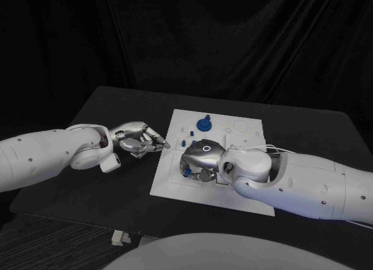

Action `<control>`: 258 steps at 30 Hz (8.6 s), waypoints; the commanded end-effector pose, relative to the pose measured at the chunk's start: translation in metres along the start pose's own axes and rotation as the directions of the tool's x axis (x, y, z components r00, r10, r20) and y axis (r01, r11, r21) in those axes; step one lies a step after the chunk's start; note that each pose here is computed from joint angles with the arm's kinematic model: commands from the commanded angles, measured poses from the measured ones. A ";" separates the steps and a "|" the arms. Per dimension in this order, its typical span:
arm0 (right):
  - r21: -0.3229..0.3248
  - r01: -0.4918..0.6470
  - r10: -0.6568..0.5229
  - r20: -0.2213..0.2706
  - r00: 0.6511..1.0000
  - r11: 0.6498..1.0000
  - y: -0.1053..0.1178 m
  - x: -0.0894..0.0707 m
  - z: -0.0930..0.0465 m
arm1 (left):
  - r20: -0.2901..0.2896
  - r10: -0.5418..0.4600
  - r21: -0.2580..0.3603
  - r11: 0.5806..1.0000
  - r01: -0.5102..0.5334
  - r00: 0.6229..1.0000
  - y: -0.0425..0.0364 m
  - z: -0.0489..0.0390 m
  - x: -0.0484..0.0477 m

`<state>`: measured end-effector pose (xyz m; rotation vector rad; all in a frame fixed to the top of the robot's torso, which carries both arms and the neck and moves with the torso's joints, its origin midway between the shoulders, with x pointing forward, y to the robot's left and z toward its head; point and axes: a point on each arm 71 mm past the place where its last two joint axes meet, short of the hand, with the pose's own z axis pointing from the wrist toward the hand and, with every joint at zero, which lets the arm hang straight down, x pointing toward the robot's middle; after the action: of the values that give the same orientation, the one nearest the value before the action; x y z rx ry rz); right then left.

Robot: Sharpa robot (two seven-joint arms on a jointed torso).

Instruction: Assemble the parts on the task board

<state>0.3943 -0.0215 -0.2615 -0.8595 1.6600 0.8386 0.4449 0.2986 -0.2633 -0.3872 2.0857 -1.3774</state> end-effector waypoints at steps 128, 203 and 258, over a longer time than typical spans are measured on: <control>0.760 -0.073 0.455 -0.307 0.836 0.646 -0.134 0.001 -0.122 | -0.017 -0.012 -0.006 1.000 0.012 1.000 -0.0034 0.0048 0.0095; 0.780 -0.208 0.451 -0.105 0.886 0.590 -0.139 -0.027 -0.147 | -0.037 -0.020 -0.037 0.999 0.019 0.999 0.0005 0.0070 0.0104; 0.788 -0.264 0.588 -0.149 0.795 0.556 -0.127 0.018 -0.131 | -0.040 -0.026 -0.045 0.999 0.025 0.999 0.0046 0.0059 0.0109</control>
<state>0.4380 -0.1993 -0.2639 -0.0459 2.3974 0.1985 0.4416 0.2920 -0.2722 -0.4064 2.1503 -1.3435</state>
